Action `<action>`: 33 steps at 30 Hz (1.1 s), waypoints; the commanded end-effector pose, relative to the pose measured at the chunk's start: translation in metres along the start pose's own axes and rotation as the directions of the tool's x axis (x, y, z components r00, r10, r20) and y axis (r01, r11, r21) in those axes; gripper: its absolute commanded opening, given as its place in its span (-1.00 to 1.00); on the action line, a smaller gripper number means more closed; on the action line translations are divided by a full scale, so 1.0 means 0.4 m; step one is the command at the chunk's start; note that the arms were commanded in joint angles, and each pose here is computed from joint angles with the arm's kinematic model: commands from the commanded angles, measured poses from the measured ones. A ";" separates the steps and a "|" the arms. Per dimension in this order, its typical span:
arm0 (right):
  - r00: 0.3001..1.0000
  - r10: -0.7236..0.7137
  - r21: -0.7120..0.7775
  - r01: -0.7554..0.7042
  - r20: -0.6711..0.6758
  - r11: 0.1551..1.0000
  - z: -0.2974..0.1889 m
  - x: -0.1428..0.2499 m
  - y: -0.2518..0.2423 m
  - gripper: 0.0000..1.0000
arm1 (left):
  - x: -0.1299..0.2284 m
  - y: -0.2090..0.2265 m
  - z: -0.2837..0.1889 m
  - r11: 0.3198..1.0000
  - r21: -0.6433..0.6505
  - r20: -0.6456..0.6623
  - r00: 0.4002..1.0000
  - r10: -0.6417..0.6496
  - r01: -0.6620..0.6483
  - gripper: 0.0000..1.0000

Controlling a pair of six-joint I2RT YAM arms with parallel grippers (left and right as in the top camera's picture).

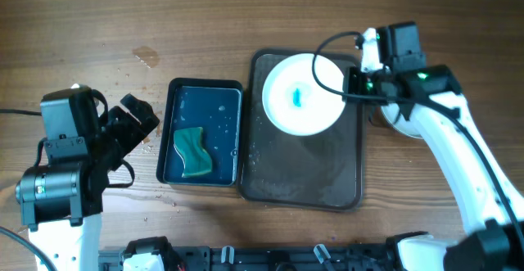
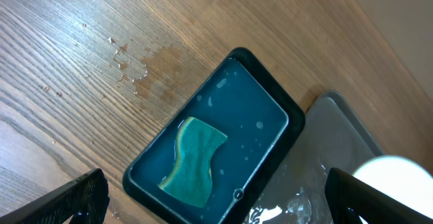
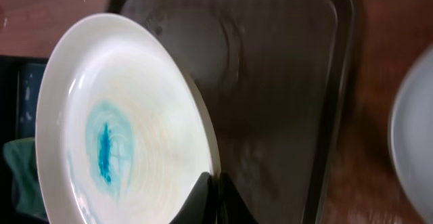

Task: Clean dirty plates on tray and stack at the side
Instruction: 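Grip the last plate with the right gripper and drag it to the tray center, then grasp the sponge from the water tray with the left gripper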

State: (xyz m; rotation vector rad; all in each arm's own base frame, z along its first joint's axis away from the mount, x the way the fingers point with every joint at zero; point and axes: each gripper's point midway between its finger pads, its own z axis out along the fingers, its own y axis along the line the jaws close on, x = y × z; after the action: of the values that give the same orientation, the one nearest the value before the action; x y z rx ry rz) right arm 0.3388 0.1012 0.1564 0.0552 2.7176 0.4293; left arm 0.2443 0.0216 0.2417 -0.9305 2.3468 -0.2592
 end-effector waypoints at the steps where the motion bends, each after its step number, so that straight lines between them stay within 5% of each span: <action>1: 0.962 0.226 0.068 -0.218 -0.151 0.974 0.054 0.128 -0.027 -0.91 | -0.013 -0.004 -0.010 1.000 0.006 0.018 1.000 0.003 -0.003 1.00; 8: 0.889 0.453 0.050 -0.450 -0.066 0.892 0.252 0.257 -0.087 -0.91 | 0.001 -0.015 -0.010 0.999 0.034 -0.012 1.000 0.004 -0.003 1.00; 10: 0.919 0.393 0.010 -0.393 -0.042 0.920 0.261 0.245 -0.082 -0.74 | 0.009 -0.016 -0.007 0.999 0.036 -0.030 1.000 0.005 -0.004 1.00; 11: 0.940 0.340 -0.014 -0.340 -0.036 0.940 0.255 0.231 -0.070 -0.35 | 0.018 -0.010 -0.002 1.000 0.021 -0.051 0.999 0.004 -0.003 1.00; 12: 0.958 0.286 -0.042 -0.287 -0.031 0.957 0.243 0.215 -0.053 -0.21 | 0.029 -0.005 0.004 1.000 0.012 -0.077 0.997 0.020 -0.020 1.00; 14: 0.985 0.173 -0.075 -0.173 -0.006 0.982 0.193 0.177 -0.023 -0.16 | 0.074 -0.013 0.021 0.990 0.047 -0.179 0.974 0.138 -0.132 0.97; 20: 0.997 -0.044 -0.101 0.050 0.066 0.994 0.000 0.126 0.038 -0.21 | 0.214 0.007 0.146 0.975 0.007 -0.423 0.883 0.204 -0.223 0.67; 22: 0.994 -0.068 -0.119 0.078 0.084 0.990 -0.034 0.131 0.050 -0.25 | 0.263 0.025 0.207 0.968 -0.043 -0.483 0.854 0.196 -0.247 0.41; 25: 0.995 -0.066 -0.121 0.076 0.080 0.990 -0.053 0.145 0.050 -0.25 | 0.305 0.065 0.286 0.958 -0.166 -0.519 0.847 0.117 -0.234 0.32; 31: 0.997 -0.057 -0.111 0.061 0.045 0.992 -0.030 0.153 0.042 -0.25 | 0.415 0.047 0.429 0.939 -0.135 -0.623 0.764 0.167 -0.315 -0.28; 33: 0.998 -0.050 -0.107 0.053 0.030 0.993 -0.020 0.155 0.039 -0.25 | 0.459 0.061 0.461 0.922 -0.150 -0.667 0.725 0.172 -0.358 -0.74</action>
State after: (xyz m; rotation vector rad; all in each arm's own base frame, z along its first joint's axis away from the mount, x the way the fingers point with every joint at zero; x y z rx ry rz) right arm 0.2768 0.1166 0.1501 -0.0153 2.6374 0.5437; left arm 0.2464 -0.0662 0.0287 -0.6792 3.0880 -0.2031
